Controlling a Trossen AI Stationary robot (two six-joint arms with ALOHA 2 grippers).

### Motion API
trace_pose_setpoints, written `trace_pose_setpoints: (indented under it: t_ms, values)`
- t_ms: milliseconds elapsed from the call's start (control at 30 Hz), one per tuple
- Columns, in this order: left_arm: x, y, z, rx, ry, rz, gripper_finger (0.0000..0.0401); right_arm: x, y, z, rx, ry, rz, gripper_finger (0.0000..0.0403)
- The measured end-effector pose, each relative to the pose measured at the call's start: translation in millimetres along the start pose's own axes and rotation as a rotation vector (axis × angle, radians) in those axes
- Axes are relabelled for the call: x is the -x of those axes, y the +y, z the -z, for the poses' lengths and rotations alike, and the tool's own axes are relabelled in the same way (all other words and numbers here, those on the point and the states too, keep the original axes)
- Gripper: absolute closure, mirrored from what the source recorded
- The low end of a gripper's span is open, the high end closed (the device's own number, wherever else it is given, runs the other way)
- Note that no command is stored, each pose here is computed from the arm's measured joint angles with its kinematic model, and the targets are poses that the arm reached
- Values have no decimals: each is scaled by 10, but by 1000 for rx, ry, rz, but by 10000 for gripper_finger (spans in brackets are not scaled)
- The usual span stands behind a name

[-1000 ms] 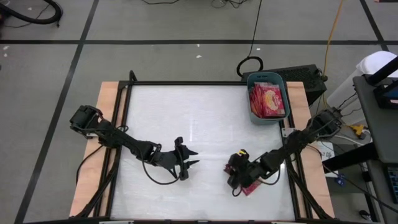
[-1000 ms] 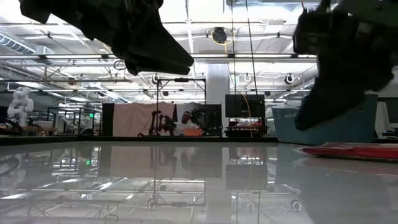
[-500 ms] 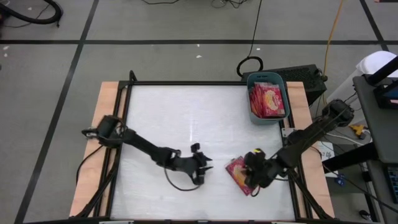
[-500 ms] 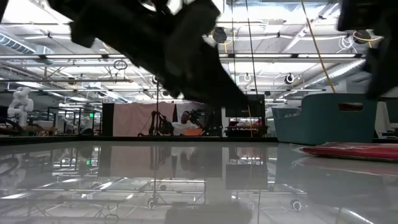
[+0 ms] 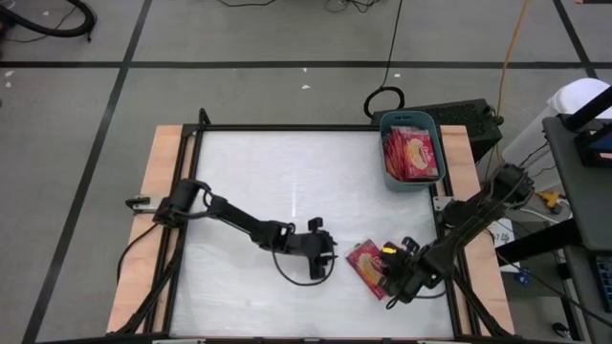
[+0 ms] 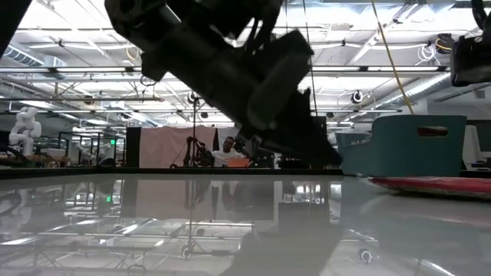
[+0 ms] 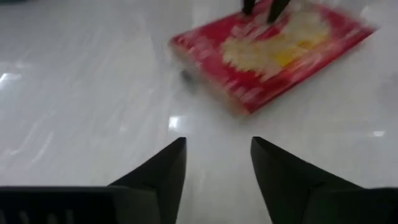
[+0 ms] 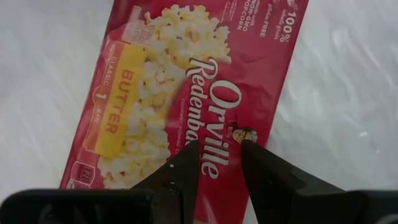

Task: Sort popcorn bags into baskets
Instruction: Put the red popcorn bag into the blue bin

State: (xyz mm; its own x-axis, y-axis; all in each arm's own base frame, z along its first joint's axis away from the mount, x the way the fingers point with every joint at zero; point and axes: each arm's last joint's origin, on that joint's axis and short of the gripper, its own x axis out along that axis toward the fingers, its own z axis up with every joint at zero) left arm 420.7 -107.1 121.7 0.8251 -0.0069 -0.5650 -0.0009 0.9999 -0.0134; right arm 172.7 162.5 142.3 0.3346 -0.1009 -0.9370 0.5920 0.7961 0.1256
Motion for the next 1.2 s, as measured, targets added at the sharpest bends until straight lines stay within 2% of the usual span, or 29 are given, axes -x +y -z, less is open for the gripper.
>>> trace_pose_setpoints:
  t_ms: [100,267,433,533,800,1000,1200]
  values:
    - [-26,50,32,-23,22,-5,185,-103,39,6,-8,-13,16,290]
    - [-77,70,65,5,15,11,134,-202,128,-24,-13,-92,-31,290]
    - [-95,56,111,-1,56,86,125,-208,149,-50,-15,-110,-51,290]
    - [-96,70,129,4,84,117,147,-207,149,-52,-4,-112,-52,290]
    - [-194,135,189,7,68,122,240,-158,159,-77,38,-134,-83,290]
    - [-256,118,209,-68,15,150,295,-109,146,-83,64,-145,-86,290]
    - [-262,105,195,-102,-17,183,374,-110,128,-92,65,-159,-66,290]
